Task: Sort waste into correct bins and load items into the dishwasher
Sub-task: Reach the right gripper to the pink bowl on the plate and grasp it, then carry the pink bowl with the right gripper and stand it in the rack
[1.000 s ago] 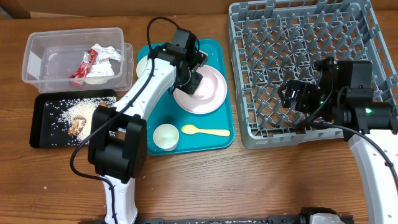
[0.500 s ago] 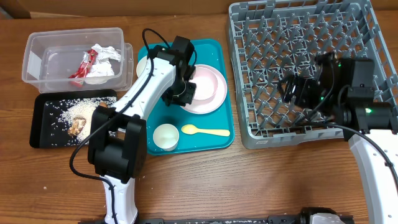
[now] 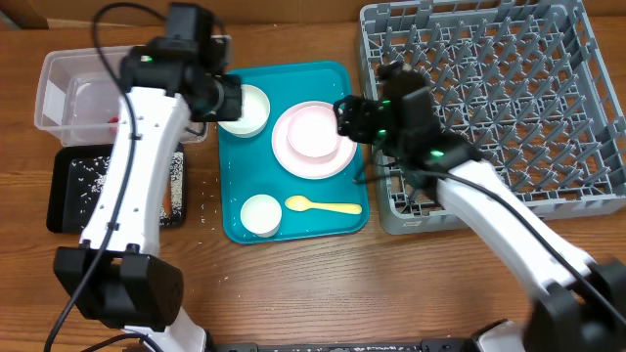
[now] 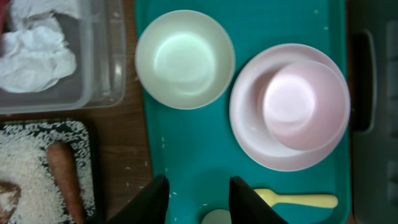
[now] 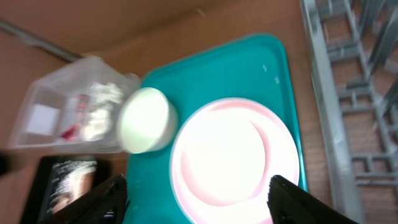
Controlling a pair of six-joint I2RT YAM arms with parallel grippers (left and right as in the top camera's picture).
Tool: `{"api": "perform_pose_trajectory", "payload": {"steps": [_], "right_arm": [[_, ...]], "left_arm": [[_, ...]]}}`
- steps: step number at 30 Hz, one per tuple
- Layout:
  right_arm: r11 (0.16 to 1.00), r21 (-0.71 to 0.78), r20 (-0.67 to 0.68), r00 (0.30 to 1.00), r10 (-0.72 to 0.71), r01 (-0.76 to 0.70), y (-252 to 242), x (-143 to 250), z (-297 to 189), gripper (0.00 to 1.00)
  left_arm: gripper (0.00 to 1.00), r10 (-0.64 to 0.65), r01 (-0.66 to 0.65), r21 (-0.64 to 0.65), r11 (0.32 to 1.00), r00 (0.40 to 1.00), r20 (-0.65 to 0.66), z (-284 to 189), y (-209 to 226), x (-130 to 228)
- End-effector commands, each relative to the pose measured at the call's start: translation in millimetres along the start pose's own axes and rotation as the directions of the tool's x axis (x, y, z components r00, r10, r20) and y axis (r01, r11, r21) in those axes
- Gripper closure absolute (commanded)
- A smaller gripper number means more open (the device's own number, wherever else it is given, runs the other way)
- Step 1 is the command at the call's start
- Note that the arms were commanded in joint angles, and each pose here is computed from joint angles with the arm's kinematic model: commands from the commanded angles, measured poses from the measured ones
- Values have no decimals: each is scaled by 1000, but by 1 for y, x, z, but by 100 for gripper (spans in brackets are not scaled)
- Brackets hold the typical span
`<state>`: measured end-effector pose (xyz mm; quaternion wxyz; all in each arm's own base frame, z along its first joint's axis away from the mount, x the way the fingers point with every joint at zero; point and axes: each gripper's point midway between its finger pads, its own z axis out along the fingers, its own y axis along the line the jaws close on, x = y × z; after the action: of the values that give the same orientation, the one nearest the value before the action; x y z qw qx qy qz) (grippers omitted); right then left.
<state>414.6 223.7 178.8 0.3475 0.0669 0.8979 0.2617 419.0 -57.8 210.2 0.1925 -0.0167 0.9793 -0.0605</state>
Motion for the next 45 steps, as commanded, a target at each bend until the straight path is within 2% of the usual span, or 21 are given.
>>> {"api": "perform_pose_trajectory", "payload": {"steps": [1,5,7,12,16,20,22,27,33,35,39,45], "right_arm": [[994,60,-7,995,96,-95,-9,16,32,27],[992,89,-59,994,97,-92,-14,43,59,31],[981,140,-75,987,144,-133,-28,56,74,34],[965,192,-103,974,202,-180,-46,76,95,42],[956,217,-118,967,227,-198,-56,88,107,52],[958,207,-118,967,227,-199,-54,88,110,71],[961,196,-116,968,221,-196,-50,84,110,77],[976,167,-109,982,157,-138,-33,64,102,84],[982,188,-66,998,-5,18,-2,8,58,96],[966,238,-16,995,-103,104,8,-29,27,96],[928,302,49,969,-244,219,17,-74,-9,96],[882,397,81,947,-310,254,5,-95,-22,96]], "left_arm": [[65,-114,115,-37,993,993,18,-2,38,-8],[65,-175,176,-61,982,984,34,-6,67,-11],[65,-198,200,-70,977,980,38,-7,78,-11],[64,-199,202,-73,977,979,39,-7,80,-11],[64,-199,202,-76,977,979,38,-7,80,-11],[63,-199,201,-77,977,979,38,-6,80,-11],[63,-199,201,-77,977,979,38,-6,81,-11],[62,-198,201,-88,976,979,40,-6,82,-11],[50,-197,202,-113,973,979,48,-7,87,-11],[44,-197,202,-119,972,979,50,-7,88,-11],[42,-197,202,-119,972,979,51,-7,88,-12],[43,-197,202,-118,972,979,54,-7,88,-13]]}}
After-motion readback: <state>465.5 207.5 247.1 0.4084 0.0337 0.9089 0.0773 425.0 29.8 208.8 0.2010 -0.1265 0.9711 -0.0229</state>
